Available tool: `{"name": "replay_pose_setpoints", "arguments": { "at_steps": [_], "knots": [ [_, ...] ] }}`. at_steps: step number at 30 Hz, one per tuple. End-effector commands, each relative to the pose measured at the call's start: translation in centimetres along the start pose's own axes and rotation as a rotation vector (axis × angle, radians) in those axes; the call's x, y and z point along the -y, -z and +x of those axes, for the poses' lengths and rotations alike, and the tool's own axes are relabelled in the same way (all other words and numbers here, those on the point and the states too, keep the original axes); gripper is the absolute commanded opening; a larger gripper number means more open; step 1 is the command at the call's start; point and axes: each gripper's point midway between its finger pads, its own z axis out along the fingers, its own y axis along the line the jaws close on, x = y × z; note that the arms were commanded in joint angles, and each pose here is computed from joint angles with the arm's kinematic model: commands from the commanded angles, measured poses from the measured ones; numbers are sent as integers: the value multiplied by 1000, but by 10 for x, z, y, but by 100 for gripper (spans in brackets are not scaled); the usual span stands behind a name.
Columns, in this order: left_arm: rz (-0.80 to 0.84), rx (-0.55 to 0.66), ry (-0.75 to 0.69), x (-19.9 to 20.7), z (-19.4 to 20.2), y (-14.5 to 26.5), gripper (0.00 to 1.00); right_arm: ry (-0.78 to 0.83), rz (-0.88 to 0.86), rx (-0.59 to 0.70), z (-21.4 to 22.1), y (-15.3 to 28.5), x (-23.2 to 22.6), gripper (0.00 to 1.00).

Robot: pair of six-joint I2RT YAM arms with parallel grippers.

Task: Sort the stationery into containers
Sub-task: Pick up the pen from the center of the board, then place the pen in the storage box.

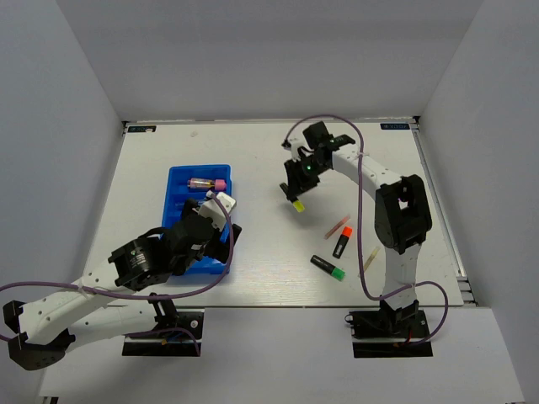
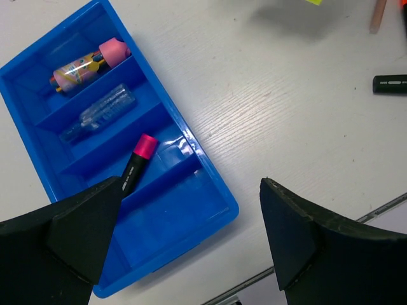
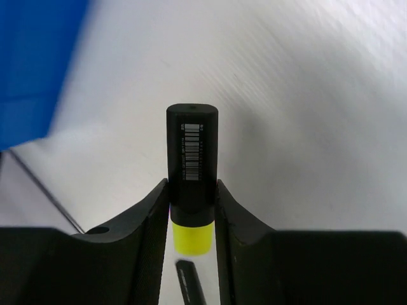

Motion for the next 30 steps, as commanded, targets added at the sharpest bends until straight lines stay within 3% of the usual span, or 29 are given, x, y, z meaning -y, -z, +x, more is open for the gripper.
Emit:
{"name": "replay_pose_setpoints", "arguments": {
  "at_steps": [1, 8, 15, 22, 30],
  "knots": [
    [-8, 53, 1, -6, -19, 9, 99, 253, -265, 116, -47, 41, -74, 0],
    [45, 162, 50, -4, -46, 23, 99, 394, -547, 181, -83, 52, -178, 0],
    [65, 177, 52, -2, -64, 31, 99, 669, -691, 226, -84, 6, -263, 0],
    [73, 177, 57, -1, -67, 31, 99, 799, -682, 297, -95, -40, -291, 0],
    [98, 164, 58, 4, -61, 30, 99, 899, -505, 293, -96, -97, -261, 0]
  ]
}}
